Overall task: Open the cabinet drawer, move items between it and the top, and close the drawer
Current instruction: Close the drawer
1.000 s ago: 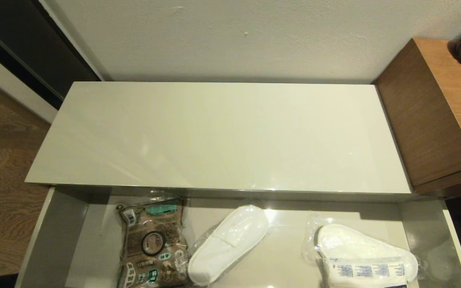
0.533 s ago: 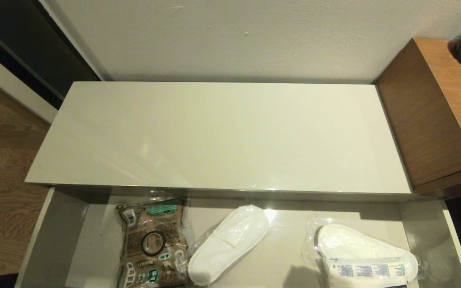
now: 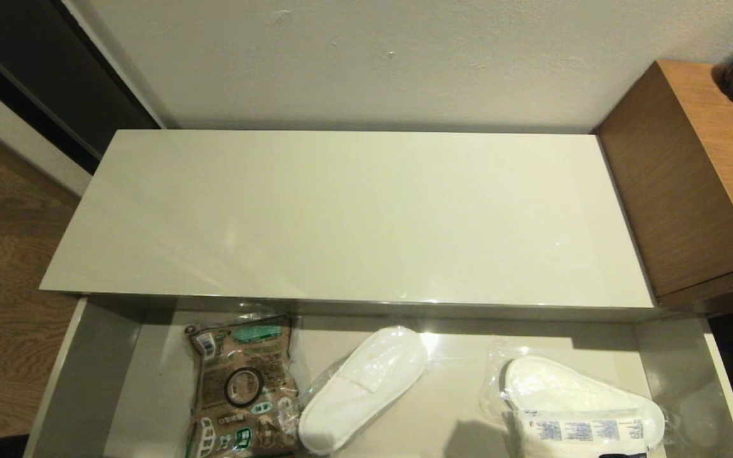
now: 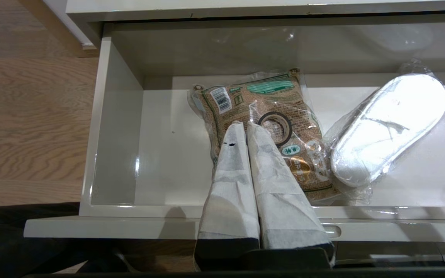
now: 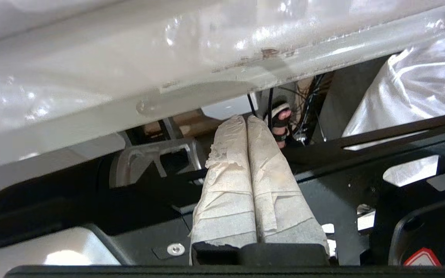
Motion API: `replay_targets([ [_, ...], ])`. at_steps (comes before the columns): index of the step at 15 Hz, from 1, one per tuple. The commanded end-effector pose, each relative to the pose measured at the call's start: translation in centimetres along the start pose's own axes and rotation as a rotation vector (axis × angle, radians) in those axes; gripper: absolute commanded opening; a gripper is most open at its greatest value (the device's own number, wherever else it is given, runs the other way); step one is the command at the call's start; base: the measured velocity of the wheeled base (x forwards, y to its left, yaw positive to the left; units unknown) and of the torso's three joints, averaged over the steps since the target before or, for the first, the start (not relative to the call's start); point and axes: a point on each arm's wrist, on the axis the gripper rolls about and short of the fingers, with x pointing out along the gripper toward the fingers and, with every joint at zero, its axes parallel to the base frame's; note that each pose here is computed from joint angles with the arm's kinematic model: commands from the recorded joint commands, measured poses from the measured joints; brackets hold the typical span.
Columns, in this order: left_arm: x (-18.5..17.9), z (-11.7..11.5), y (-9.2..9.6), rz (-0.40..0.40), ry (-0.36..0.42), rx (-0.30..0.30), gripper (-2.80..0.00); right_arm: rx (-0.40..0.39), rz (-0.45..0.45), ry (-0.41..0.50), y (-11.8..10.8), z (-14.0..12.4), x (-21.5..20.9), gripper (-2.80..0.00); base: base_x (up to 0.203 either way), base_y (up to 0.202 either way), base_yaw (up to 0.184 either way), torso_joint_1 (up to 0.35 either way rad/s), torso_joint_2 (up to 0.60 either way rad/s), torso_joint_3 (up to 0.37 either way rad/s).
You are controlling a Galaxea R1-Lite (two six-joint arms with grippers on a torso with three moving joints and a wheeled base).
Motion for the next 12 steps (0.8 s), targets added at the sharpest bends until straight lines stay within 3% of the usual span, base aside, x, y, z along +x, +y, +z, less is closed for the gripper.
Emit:
replay_targets([
  [1,0.0,0.0,0.0,0.0,0.002,0.0,-2.8,0.007,-0.01,-0.002,0.0,0.0,0.1,-2.8,0.0,0.0,0.0,0.0,0.0,0.0],
  [4,0.0,0.0,0.0,0.0,0.002,0.0,-2.8,0.017,-0.01,-0.045,0.3,0.3,0.1,-2.8,0.0,0.0,0.0,0.0,0.0,0.0],
  [6,0.0,0.0,0.0,0.0,0.001,0.0,-2.8,0.091,0.004,-0.106,0.6,0.7,0.4,-2.8,0.0,0.0,0.0,0.0,0.0,0.0],
  [7,0.0,0.0,0.0,0.0,0.001,0.0,-2.8,0.091,0.005,-0.107,0.5,0.7,0.3,-2.8,0.0,0.0,0.0,0.0,0.0,0.0],
  [12,0.0,0.0,0.0,0.0,0.002,0.0,-2.8,0.007,0.118,-0.102,-1.2,0.7,-2.4,-2.8,0.0,0.0,0.0,0.0,0.0,0.0],
])
